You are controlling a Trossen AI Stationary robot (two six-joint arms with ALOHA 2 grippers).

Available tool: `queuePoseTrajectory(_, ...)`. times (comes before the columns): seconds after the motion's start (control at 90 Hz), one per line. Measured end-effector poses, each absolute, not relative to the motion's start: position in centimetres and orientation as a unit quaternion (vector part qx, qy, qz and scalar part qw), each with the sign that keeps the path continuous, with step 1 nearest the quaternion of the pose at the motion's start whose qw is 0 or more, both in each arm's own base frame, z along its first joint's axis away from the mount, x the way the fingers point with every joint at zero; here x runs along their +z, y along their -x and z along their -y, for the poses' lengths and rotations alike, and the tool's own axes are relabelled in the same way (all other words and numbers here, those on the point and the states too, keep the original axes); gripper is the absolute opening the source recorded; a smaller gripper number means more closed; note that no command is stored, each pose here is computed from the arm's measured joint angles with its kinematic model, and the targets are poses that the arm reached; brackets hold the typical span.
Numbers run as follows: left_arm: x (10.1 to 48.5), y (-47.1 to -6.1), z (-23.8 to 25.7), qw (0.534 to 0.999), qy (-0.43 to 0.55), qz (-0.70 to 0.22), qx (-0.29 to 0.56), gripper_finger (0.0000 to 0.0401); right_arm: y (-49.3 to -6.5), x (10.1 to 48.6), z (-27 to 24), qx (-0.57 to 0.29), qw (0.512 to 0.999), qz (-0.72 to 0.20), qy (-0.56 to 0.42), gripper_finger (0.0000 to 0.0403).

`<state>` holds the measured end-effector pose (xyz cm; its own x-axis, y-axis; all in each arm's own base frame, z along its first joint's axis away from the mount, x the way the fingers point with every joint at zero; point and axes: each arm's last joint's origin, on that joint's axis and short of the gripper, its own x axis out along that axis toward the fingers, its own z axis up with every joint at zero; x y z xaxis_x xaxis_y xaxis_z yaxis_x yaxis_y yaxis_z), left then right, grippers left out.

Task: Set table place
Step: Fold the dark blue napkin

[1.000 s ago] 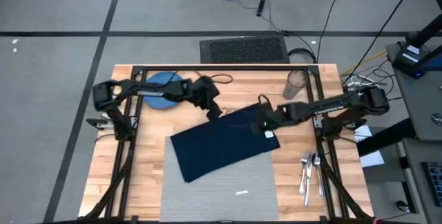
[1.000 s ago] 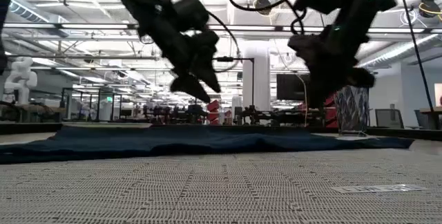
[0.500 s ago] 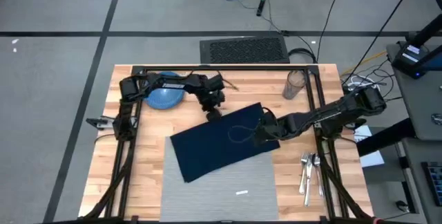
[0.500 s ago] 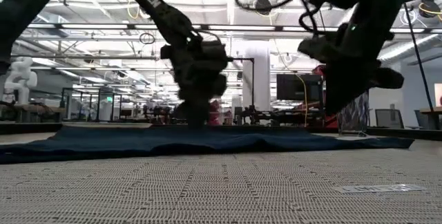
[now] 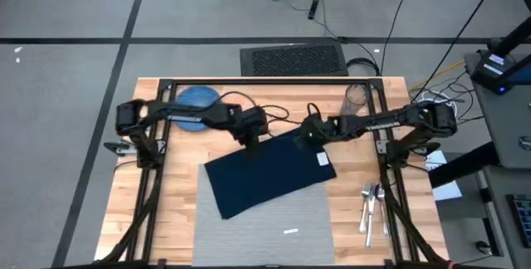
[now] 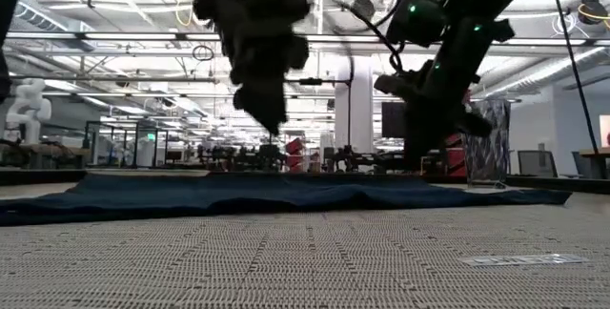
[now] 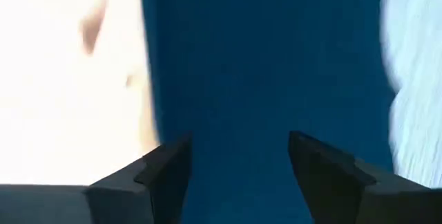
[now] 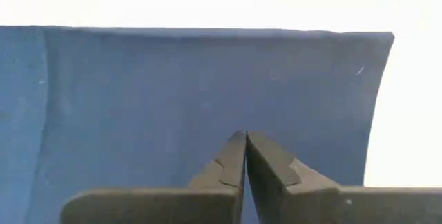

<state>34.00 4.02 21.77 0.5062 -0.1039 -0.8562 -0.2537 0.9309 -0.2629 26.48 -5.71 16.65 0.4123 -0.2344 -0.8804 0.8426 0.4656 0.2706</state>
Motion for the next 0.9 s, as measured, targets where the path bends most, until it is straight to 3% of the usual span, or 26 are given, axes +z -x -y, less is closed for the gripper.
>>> queuePoseTrajectory(0.378,18.9,-32.8,0.8,0.852,0.149,-0.463,0.191,0.0221,-25.6,16.6,9.6,-0.341,0.754,-0.413,-0.379,0.0000)
queuePoseTrajectory(0.9,18.1,-32.3,2.4,0.851,0.161,-0.457,0.201,0.0221,-27.5,12.6,11.0,-0.318,0.750,-0.421,-0.398,0.0000)
